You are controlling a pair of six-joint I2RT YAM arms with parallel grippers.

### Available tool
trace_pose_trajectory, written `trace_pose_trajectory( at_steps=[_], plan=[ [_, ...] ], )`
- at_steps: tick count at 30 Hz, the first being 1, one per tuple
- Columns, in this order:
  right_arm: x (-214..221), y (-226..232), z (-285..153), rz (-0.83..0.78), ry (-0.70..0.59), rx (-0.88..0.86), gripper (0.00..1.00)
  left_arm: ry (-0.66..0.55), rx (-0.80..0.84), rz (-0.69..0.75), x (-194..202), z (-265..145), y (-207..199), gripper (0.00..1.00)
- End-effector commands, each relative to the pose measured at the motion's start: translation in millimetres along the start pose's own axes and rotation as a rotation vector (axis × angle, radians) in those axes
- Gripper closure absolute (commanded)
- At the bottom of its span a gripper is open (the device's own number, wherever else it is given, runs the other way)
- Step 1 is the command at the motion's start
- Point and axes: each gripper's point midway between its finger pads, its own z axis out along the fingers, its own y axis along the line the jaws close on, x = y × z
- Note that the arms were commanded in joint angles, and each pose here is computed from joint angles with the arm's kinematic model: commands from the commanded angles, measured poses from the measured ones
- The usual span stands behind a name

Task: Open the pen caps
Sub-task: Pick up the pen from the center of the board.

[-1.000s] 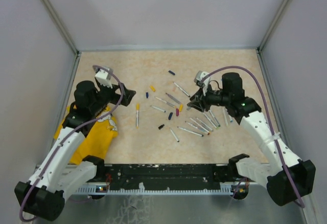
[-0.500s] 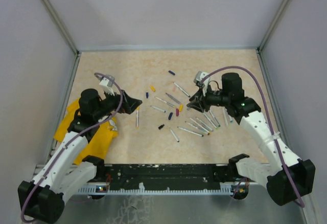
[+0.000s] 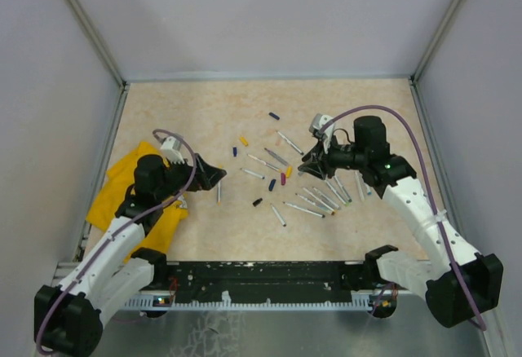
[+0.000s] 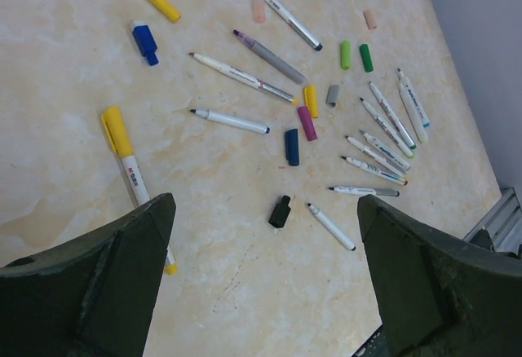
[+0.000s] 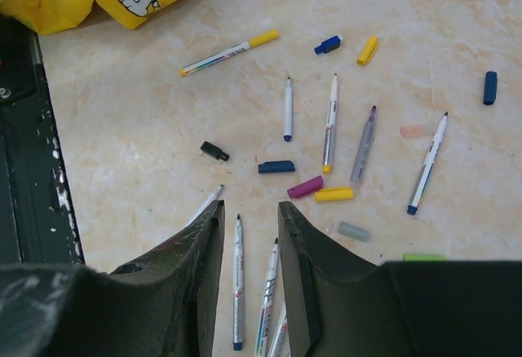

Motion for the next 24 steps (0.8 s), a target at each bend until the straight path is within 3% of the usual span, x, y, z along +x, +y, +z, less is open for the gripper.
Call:
trace_pose_trajectory(
  at_steps=[1, 13, 24],
  plan=[
    [-10, -2, 1, -0.043, -0.035, -0.008, 0.67, -0.006, -0.058, -0.01, 6, 5, 15, 0.04],
    [-7, -3, 3, -0.032, -0.027, -0.014, 0.67, 0.107, -0.276, 0.098, 41, 17, 30, 0.04],
    [-6, -3, 4, -0.029, -0.025, -0.015, 0.67, 0.204, -0.36, 0.171, 64, 24, 33, 0.04]
  ],
)
